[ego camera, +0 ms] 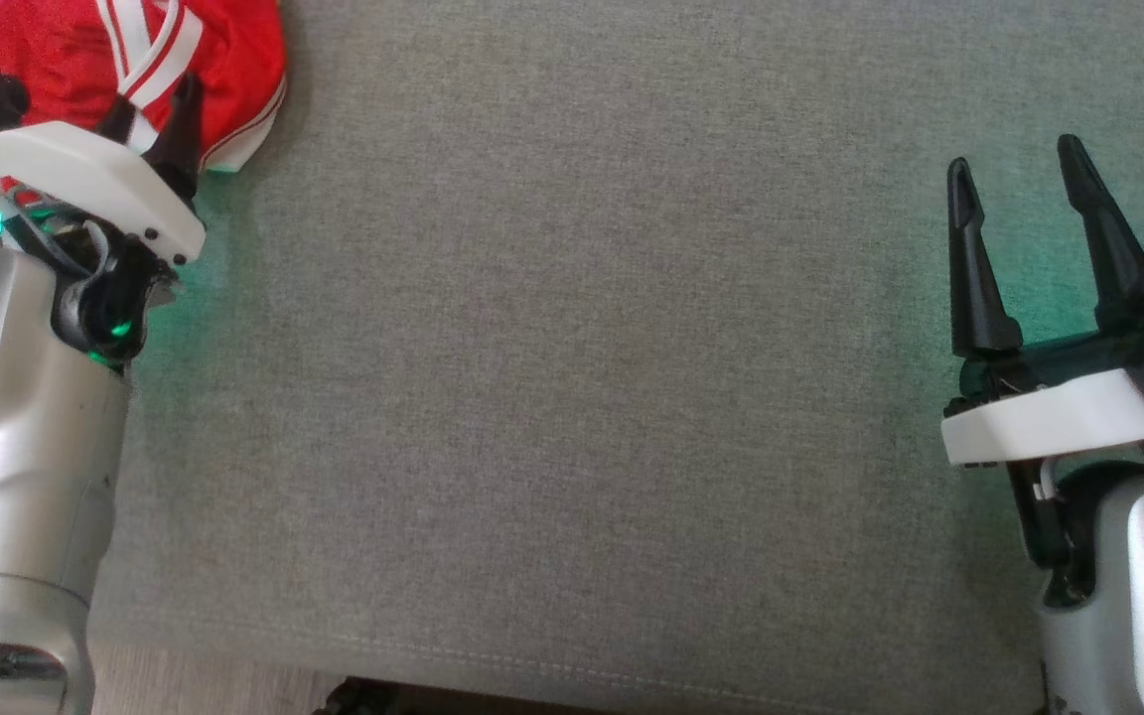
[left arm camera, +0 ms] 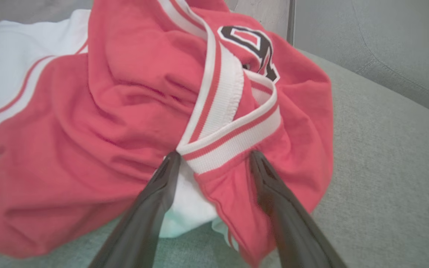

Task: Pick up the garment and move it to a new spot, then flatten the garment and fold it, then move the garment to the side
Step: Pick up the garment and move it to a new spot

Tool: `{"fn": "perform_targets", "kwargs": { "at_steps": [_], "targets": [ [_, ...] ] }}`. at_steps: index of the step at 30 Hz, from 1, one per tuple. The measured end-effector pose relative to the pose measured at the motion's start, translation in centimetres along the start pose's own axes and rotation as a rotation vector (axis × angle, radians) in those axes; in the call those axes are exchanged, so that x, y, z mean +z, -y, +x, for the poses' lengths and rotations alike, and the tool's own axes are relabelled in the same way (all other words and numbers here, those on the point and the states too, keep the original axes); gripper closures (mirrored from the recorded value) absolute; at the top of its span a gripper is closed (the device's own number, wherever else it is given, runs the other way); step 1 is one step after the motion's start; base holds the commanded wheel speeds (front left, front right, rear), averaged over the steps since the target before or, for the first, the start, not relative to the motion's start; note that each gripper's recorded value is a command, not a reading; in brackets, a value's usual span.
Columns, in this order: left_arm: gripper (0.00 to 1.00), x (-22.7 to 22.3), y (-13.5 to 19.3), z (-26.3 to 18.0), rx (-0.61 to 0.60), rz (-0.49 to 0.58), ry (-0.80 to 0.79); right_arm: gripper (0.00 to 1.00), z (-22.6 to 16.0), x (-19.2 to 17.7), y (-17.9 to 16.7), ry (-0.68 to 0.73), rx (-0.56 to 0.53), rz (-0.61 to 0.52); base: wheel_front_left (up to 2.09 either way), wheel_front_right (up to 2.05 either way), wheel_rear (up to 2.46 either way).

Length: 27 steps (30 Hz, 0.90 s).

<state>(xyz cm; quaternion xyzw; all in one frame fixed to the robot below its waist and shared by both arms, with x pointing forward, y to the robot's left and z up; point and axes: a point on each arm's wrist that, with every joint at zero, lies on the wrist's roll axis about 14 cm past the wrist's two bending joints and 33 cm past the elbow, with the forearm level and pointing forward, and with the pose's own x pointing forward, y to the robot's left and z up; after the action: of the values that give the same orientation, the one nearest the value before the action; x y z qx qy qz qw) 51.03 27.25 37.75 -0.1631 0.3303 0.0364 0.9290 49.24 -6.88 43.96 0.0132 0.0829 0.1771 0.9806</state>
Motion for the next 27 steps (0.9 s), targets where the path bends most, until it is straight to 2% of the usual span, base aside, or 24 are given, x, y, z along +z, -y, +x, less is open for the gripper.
{"fn": "perform_targets", "kwargs": {
  "at_steps": [4, 7, 15, 20, 27],
  "targets": [
    [0.0, -0.6, 0.0, 0.6, 0.002, -0.005, -0.032, 0.0, -0.1, -0.3, 0.6, -0.006, -0.016, -0.001, 0.0, 0.0, 0.0],
    [1.0, -0.6, 0.3, 0.8, -0.002, 0.004, -0.033, 0.0, -0.2, -0.3, 0.9, -0.003, -0.026, -0.003, 0.0, 0.0, 0.0],
    [1.0, 2.9, 0.1, -0.2, 0.001, 0.063, 0.097, 0.0, -0.4, 0.7, 0.9, 0.02, -0.028, -0.017, 0.0, 0.0, 0.0],
    [1.0, 7.1, -0.4, -2.1, 0.016, 0.119, 0.217, 0.0, -0.9, 1.7, 0.6, 0.049, -0.024, -0.008, 0.0, 0.0, 0.0],
    [1.0, 10.5, 0.0, -4.9, 0.014, 0.2, 0.307, 0.0, -2.0, 3.5, 0.5, 0.095, -0.028, 0.009, 0.0, 0.0, 0.0]
  ]
}}
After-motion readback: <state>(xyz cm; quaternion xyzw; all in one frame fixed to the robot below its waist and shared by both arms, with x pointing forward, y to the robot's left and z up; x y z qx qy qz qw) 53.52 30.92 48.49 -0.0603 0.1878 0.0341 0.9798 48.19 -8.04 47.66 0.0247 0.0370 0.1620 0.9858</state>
